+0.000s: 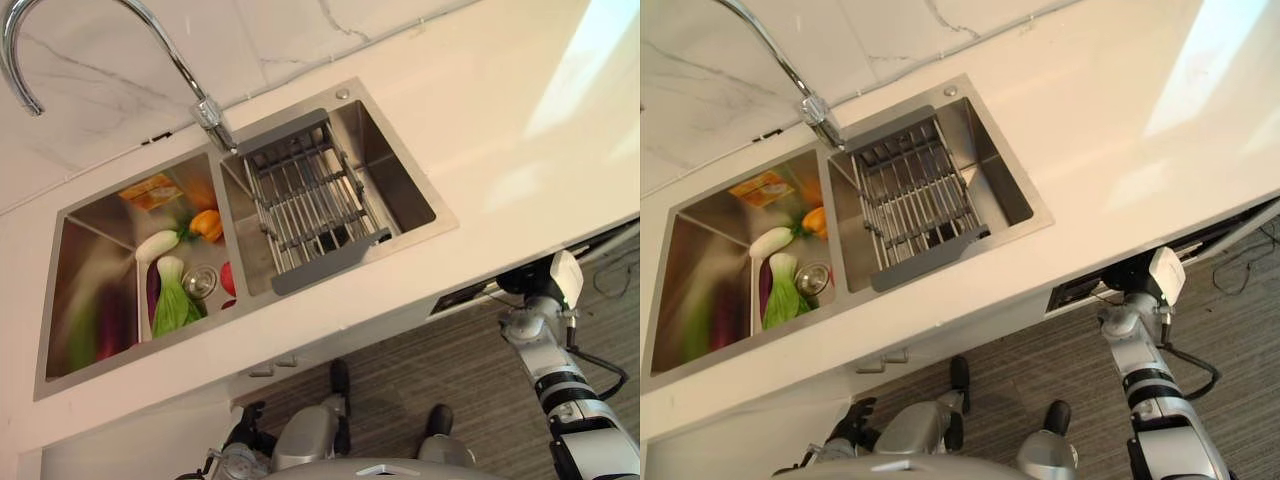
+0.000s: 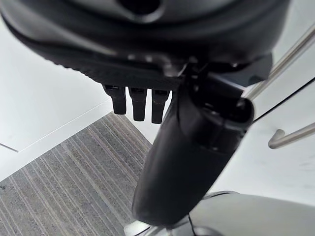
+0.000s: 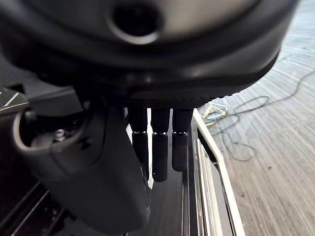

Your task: Place the dishes in the dishwasher.

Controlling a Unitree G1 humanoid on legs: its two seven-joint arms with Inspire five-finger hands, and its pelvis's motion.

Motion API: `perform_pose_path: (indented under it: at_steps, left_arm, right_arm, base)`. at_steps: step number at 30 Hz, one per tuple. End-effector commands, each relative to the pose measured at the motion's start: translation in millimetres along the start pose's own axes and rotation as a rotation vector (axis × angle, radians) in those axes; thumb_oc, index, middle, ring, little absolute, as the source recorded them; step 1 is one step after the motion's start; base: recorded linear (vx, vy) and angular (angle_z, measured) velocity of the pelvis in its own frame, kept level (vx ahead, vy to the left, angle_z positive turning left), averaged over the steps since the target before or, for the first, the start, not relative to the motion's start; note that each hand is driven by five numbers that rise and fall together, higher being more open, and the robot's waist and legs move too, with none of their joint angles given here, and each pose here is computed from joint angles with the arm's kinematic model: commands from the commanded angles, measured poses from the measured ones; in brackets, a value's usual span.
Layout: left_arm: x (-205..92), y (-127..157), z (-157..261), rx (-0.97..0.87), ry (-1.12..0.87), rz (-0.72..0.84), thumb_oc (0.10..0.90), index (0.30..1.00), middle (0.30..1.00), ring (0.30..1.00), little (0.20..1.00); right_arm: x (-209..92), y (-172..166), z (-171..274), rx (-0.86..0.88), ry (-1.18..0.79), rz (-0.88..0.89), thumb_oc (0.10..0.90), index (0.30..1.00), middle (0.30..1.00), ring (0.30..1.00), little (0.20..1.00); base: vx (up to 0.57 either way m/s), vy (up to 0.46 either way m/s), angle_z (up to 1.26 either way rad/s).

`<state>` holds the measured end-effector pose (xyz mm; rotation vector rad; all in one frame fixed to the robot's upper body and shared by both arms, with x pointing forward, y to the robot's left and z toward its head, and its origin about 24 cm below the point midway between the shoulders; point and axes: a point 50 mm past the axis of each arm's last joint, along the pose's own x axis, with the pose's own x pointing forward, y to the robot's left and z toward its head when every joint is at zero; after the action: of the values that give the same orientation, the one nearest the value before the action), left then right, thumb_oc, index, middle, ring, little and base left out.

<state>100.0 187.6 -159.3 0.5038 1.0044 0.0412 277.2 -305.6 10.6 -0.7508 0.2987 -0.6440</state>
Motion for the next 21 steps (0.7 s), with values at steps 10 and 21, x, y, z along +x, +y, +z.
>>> perform_pose_path:
  at_steps: [10,21]
  left_arm:
    - [8,25,-12,-0.098,0.113,0.065,0.8,0.9,0.9,0.9,0.9]
    - [11,22,-1,-0.098,0.084,-0.004,0.8,0.9,0.9,0.9,0.9]
  right_arm:
    - [-58,63,-49,-0.003,0.105,0.375,0.8,0.9,0.9,0.9,0.9]
    - [-165,59,-178,-0.39,0.566,0.689,0.8,0.9,0.9,0.9,0.9]
  base:
    - [0.04,0.015,-0.04]
    - [0.05,0.004,-0.23]
